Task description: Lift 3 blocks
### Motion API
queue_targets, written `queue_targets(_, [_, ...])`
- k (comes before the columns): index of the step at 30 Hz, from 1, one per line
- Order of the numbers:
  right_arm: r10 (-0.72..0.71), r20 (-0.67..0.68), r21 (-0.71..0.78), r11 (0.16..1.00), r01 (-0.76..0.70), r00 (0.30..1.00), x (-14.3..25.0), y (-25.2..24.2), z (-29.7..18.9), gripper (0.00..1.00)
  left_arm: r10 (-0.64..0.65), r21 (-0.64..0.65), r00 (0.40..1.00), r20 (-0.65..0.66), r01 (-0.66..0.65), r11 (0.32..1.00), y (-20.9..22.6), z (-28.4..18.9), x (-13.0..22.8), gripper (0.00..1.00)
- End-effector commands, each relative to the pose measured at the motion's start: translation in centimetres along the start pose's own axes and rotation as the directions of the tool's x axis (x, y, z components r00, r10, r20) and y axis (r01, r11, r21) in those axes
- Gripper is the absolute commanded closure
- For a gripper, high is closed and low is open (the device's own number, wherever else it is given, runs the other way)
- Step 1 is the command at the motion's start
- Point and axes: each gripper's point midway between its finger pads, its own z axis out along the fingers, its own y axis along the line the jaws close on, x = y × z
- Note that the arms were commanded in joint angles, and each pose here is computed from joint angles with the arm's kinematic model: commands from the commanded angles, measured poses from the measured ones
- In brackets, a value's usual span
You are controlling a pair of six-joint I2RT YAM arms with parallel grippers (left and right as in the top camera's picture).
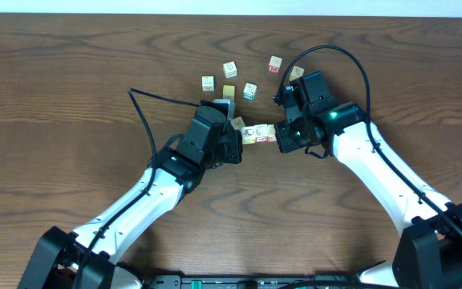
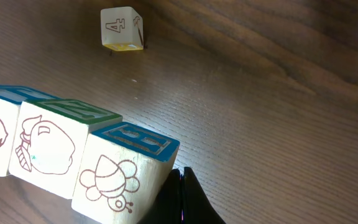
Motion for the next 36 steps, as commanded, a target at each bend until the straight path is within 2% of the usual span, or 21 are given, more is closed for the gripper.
queue_targets(1, [-0.063,0.034,-0.120,0.990,0.067,0.997,-0.74,3.53,-1.14,0.99,0.045,0.124,0.998,0.049,-0.051,0.991,-3.99,-1.41,-2.32,0.93])
queue_targets(36, [-0.059,0.006,-0.119,0.991,0.060,0.998,-0.08,3.45,-1.11,0.99,0.041,0.092,0.998,0.045,-0.045,0.995,-3.37,-1.32,-2.17,0.93])
